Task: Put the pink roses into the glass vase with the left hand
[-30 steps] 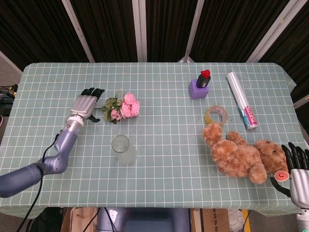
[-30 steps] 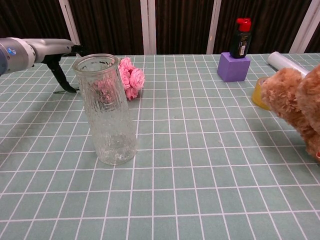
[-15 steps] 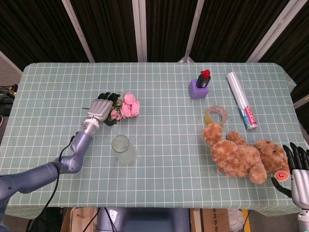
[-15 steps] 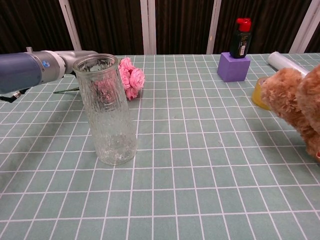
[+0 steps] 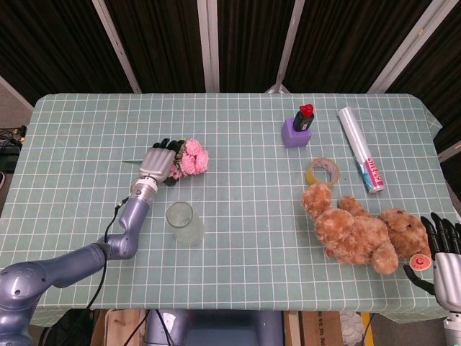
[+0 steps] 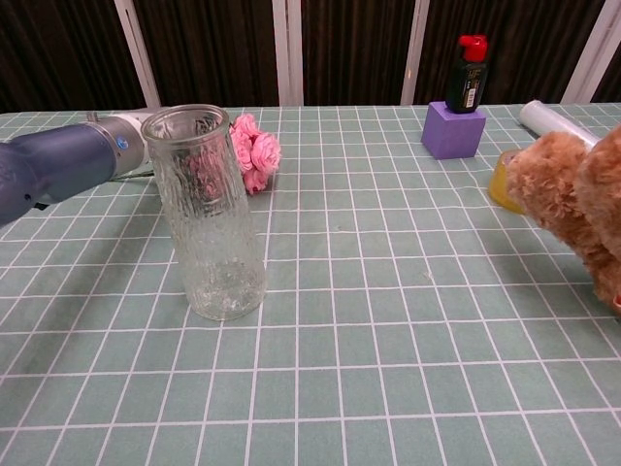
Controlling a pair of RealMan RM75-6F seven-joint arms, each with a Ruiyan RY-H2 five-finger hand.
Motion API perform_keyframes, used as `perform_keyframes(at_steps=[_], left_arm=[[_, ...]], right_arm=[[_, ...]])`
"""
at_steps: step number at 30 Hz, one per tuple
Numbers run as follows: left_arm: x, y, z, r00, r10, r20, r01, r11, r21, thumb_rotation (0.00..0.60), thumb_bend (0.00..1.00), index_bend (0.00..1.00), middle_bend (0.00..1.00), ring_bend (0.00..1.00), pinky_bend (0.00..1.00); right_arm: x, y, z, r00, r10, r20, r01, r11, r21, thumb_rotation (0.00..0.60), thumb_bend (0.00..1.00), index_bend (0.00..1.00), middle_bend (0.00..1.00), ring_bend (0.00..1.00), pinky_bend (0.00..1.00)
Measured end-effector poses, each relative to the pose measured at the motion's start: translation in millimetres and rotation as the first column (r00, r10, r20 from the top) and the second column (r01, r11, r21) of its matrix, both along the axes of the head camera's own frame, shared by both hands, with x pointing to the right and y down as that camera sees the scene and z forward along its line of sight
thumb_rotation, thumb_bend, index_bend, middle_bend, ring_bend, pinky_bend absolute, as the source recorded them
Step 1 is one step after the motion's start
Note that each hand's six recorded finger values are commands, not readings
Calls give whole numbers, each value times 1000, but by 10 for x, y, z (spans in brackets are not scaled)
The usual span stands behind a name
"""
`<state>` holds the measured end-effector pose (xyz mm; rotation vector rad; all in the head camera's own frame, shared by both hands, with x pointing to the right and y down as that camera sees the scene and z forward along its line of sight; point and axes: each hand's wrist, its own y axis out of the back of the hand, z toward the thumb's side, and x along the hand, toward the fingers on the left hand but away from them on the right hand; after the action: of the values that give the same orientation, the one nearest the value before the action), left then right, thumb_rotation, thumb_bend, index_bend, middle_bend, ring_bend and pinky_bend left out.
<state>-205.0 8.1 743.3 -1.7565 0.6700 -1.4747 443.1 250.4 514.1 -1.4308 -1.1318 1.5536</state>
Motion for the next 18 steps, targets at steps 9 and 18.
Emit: perform_keyframes(at_steps=[9,18], left_arm=[[97,3,104,999,3,32,-4,1000,24,600,359,186,249,186,291],[143,-9,90,998,29,62,-33,997,69,600,490,387,435,341,467]], right_arm=[[13,-3,5,1000,5,1,-5,1000,-3,600,221,97,53,0,0],[22,6,-24,1000,6,8,-6,1000,4,600,221,97,53,0,0]])
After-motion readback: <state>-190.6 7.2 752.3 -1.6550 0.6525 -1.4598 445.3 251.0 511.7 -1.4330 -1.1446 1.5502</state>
